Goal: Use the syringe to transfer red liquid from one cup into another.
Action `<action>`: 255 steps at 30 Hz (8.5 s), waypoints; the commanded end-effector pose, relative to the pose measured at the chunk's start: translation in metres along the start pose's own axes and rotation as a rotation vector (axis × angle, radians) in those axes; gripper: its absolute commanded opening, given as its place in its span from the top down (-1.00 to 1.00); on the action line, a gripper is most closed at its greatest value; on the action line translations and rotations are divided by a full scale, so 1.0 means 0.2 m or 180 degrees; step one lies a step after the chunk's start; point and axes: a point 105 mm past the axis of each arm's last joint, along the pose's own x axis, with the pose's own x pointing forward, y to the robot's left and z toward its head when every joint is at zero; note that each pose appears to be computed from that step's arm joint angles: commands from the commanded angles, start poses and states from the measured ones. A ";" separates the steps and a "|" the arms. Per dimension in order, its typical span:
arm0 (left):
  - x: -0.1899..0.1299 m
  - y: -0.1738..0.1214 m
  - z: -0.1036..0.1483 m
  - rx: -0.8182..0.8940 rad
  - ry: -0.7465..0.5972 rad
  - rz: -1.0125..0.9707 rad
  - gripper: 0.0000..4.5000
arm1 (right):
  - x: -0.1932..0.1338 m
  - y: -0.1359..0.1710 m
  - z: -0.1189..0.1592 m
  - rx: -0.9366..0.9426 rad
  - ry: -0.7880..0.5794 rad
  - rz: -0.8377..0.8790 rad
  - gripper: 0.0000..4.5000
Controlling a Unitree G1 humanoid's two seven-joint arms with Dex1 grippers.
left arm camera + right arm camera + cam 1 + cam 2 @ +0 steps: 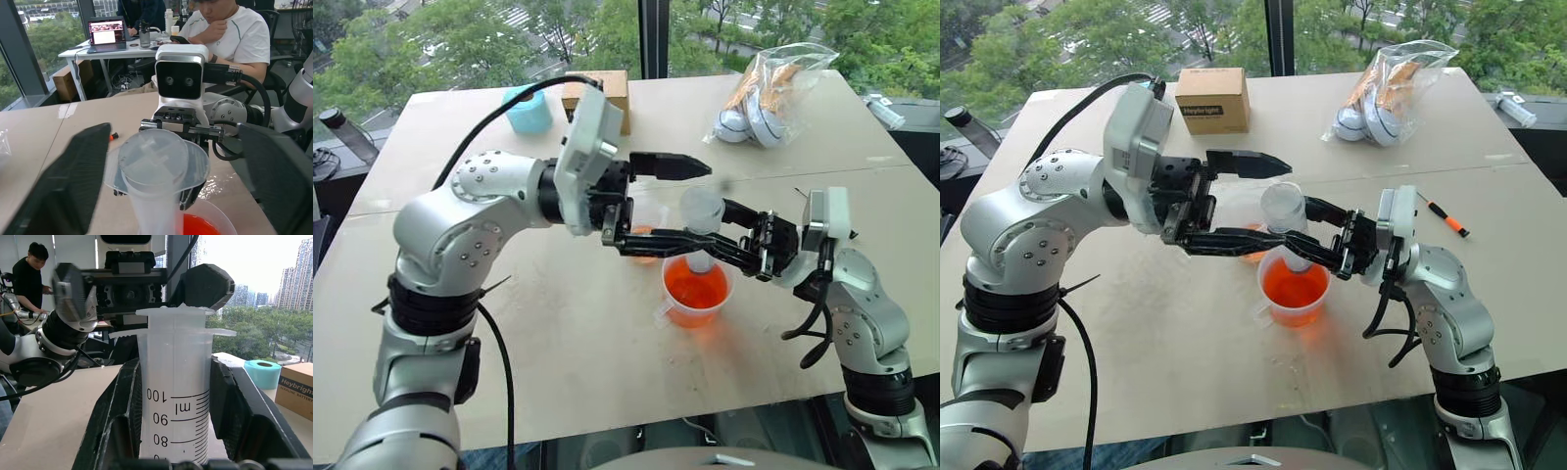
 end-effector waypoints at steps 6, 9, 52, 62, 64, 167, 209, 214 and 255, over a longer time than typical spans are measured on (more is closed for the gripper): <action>0.00 0.02 0.00 0.0143 0.0064 -0.0030 -0.24 | 0.00 0.00 0.04 -0.0122 -0.0061 -0.0009 0.37; 0.00 0.03 0.00 0.0139 0.0079 -0.0015 -0.24 | 0.01 0.01 0.04 -0.0125 -0.0068 -0.0007 0.37; 0.01 0.10 0.23 0.0309 -0.0226 0.0018 0.38 | -0.02 0.04 -0.04 0.0269 0.0040 -0.0036 0.37; 0.00 0.12 0.24 0.0346 -0.0281 0.0076 0.38 | -0.01 0.02 -0.02 0.0295 -0.0038 -0.0094 0.37; 0.00 0.12 0.24 0.0353 -0.0311 0.0077 0.16 | -0.01 0.02 -0.01 0.0304 -0.0057 -0.0102 0.37; -0.37 0.36 0.10 0.0247 0.0069 0.1140 0.37 | 0.59 -0.29 0.05 -0.0280 -0.0315 0.0267 0.37; -0.50 0.39 0.40 0.0267 -0.0756 0.1411 -0.98 | 0.62 -0.23 0.22 0.0023 -0.0649 0.0360 0.37; -0.58 0.40 0.39 0.0311 -0.0604 0.1685 -0.98 | 0.55 -0.28 0.30 0.0421 -0.0634 0.0122 0.37; -0.67 -0.43 -0.76 -0.1171 0.1249 0.2383 -1.00 | -0.78 -0.44 0.05 0.0974 0.2031 -0.1890 -0.93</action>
